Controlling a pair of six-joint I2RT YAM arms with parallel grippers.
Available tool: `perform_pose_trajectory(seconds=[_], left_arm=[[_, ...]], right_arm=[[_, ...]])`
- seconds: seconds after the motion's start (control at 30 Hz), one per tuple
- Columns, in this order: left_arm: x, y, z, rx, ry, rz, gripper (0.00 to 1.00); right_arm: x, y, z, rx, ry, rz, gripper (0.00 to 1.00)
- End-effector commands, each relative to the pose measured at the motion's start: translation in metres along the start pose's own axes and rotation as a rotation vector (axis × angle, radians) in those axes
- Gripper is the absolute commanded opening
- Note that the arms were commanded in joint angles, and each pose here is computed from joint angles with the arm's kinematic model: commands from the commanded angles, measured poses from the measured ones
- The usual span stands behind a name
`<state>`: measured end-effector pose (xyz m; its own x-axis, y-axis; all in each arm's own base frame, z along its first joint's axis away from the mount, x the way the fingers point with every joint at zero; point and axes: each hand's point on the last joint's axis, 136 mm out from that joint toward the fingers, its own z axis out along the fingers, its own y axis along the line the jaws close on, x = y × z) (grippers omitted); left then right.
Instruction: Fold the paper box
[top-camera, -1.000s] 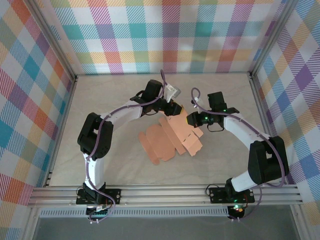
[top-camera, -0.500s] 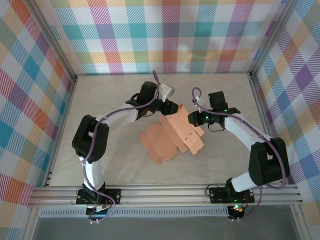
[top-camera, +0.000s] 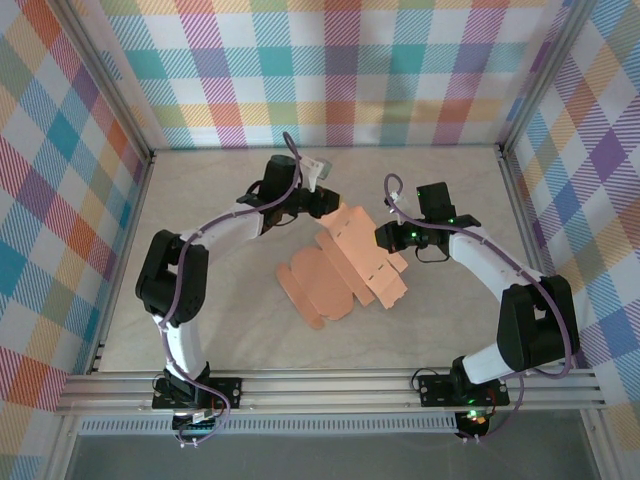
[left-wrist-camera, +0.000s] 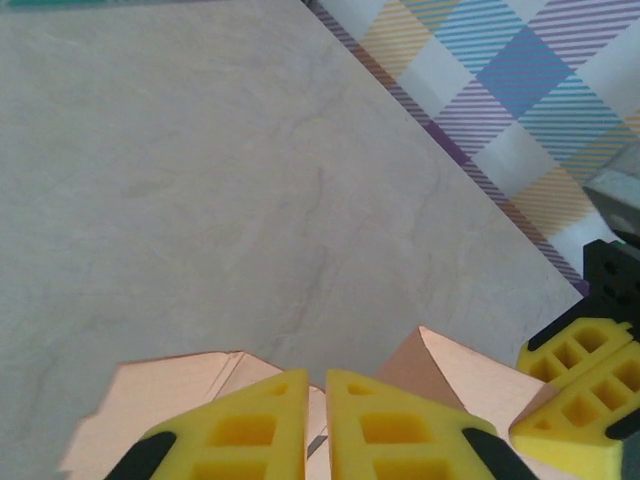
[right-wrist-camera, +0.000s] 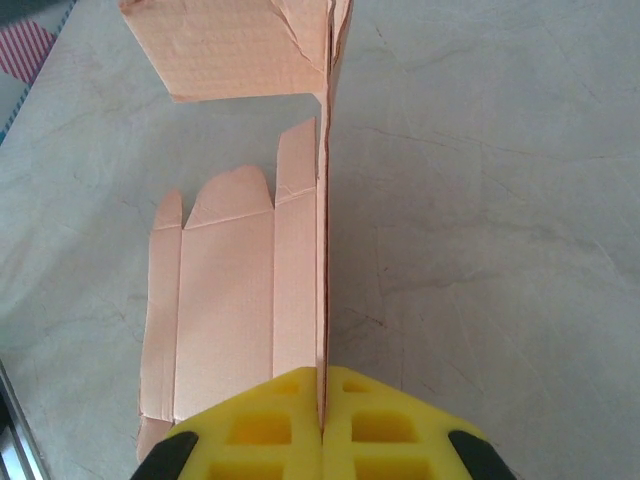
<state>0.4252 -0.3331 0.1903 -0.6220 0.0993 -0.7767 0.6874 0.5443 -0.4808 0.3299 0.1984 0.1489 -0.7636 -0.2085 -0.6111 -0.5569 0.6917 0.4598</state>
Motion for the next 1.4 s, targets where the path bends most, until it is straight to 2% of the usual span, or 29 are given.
perform_pose_trajectory(seconds=[0.0,0.3,0.6,0.77,0.93,1.17,1.2,1.27,1.37], left_arm=[[0.001,-0.018,0.015,0.074,0.019,0.004,0.11],[0.019,-0.044,0.036,0.106,0.066,0.024,0.12],[0.029,-0.036,0.056,0.074,0.125,-0.022,0.15],[0.021,-0.039,0.049,0.053,0.091,0.008,0.18],[0.006,-0.022,0.016,-0.041,0.025,0.013,0.26],[0.021,0.018,-0.026,-0.112,-0.005,-0.049,0.39],[0.024,0.022,-0.03,-0.113,-0.007,-0.063,0.42],[0.029,0.027,-0.036,-0.11,-0.012,-0.082,0.56],[0.038,0.033,-0.042,-0.098,0.001,-0.105,0.67]], right_arm=[[-0.007,0.011,-0.002,-0.042,-0.005,-0.037,0.0],[-0.006,0.01,0.001,-0.051,-0.003,-0.028,0.0],[-0.004,0.024,-0.003,-0.107,0.002,-0.057,0.0],[-0.004,0.008,-0.006,-0.007,-0.011,-0.046,0.0],[-0.007,0.0,-0.009,0.035,-0.027,-0.042,0.0],[-0.014,0.012,-0.014,-0.037,-0.045,-0.044,0.0],[-0.015,0.015,-0.015,-0.046,-0.049,-0.048,0.0],[-0.019,0.019,-0.02,-0.072,-0.065,-0.051,0.0],[-0.024,0.028,-0.028,-0.127,-0.095,-0.048,0.0]])
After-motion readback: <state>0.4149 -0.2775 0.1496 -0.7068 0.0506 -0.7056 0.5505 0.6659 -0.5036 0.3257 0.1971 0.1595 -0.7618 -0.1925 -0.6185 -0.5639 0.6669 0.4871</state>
